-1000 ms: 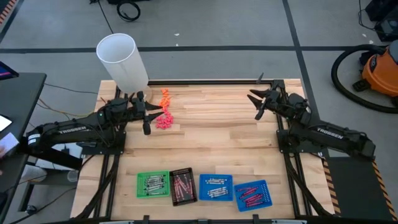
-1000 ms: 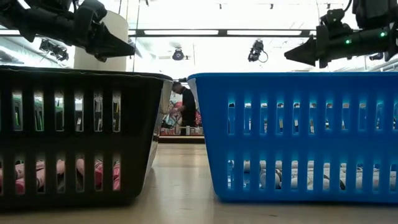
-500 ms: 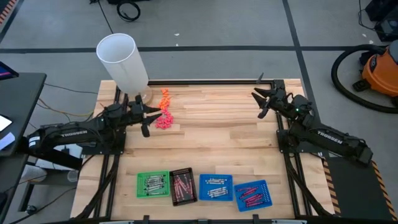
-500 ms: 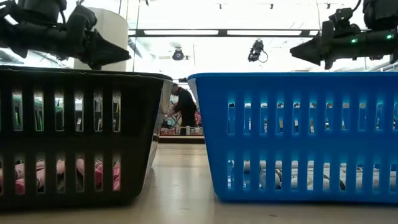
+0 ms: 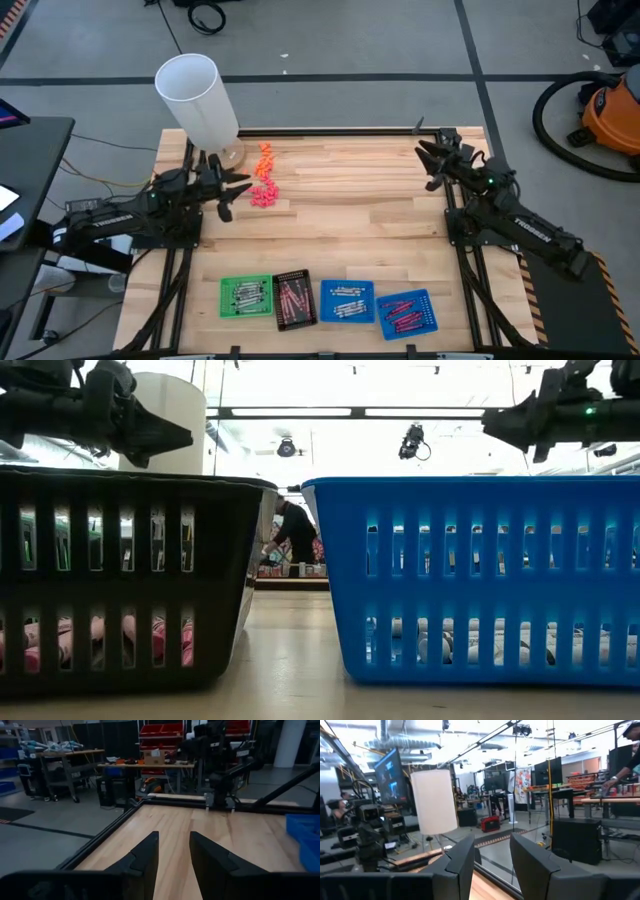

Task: Sort crayons
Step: Return to home position

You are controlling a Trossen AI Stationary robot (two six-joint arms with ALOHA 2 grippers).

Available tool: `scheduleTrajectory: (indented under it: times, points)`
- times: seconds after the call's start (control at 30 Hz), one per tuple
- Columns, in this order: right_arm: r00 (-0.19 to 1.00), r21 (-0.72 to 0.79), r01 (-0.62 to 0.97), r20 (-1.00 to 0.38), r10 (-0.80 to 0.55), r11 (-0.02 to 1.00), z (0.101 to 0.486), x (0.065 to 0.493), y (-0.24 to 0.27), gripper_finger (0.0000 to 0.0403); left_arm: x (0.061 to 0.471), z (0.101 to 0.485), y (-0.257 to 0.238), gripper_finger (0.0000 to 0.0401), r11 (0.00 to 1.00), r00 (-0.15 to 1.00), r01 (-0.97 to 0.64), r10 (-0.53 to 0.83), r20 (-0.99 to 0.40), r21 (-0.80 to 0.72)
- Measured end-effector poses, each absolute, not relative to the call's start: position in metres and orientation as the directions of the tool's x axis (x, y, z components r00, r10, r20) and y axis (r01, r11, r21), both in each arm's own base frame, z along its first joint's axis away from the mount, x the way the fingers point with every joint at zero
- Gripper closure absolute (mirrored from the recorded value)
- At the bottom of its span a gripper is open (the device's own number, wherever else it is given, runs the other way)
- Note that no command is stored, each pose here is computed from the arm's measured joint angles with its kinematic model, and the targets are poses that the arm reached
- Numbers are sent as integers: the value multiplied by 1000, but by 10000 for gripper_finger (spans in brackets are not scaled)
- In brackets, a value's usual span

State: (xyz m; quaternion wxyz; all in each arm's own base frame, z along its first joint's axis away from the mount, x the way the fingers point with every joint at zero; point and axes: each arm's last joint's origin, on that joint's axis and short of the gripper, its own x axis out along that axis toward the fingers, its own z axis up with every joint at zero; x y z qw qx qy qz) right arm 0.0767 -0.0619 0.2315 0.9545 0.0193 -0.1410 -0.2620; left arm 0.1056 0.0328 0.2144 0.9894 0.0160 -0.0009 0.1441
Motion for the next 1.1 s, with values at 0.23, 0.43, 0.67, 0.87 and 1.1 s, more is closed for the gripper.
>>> scheduleTrajectory:
  times: [0.23,0.43,0.67,0.87,1.1]
  points:
    - [829,196,461,252,-499,865,218,78,-63,267,107,216,28,283,964,965,-263,262,23,35]
    - [828,197,454,267,-493,869,211,79,-63,267,109,206,22,283,967,966,-254,252,62,23]
    - [852,177,427,252,-460,887,206,80,-63,267,111,177,19,283,960,956,-281,280,87,0]
    - [828,147,480,249,-502,865,208,73,-62,267,109,178,15,283,957,956,-284,279,91,52]
    - [846,140,443,260,-465,885,208,68,-58,267,101,182,9,283,955,952,-284,268,151,92]
